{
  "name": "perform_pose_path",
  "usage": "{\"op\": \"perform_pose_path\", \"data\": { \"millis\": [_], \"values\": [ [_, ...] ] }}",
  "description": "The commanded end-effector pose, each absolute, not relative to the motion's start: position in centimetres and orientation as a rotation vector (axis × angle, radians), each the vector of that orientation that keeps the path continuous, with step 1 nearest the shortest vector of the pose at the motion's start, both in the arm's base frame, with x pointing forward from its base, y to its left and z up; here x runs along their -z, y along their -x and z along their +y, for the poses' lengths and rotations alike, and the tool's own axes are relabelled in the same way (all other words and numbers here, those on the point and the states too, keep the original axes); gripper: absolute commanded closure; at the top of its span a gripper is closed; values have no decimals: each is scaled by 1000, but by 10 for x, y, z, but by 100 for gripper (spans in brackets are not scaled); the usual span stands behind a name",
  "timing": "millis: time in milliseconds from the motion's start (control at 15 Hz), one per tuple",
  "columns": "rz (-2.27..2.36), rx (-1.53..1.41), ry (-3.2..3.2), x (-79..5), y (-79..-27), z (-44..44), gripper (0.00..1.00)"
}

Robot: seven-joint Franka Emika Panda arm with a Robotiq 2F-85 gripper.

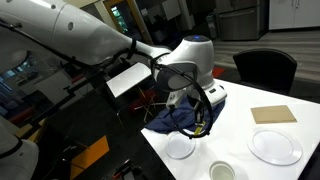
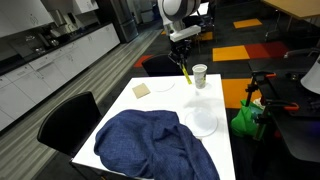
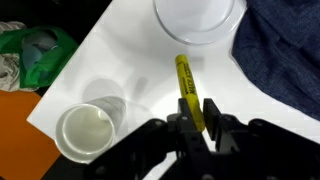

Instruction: Remove the marker from the mug cup and place it on the table

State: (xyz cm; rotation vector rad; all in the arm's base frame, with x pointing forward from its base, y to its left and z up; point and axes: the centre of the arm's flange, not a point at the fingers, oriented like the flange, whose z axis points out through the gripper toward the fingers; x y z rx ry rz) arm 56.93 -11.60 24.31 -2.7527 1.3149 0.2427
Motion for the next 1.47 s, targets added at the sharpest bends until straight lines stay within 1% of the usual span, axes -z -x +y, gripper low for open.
{"op": "perform_pose_path", "data": {
  "millis": [0, 267, 600, 1200, 1267, 1333, 1400],
  "values": [
    [1287, -367, 2735, -208, -585, -117, 95],
    [1285, -492, 2724, -164, -585, -115, 95],
    [1284, -559, 2748, -120, -586, -114, 95],
    [1080, -602, 2850, -86, -594, -97, 95],
    [1070, -604, 2855, -85, -595, -96, 56],
    [1068, -606, 2858, -85, -597, -96, 55],
    [1068, -607, 2860, -84, -597, -95, 49]
  ]
}}
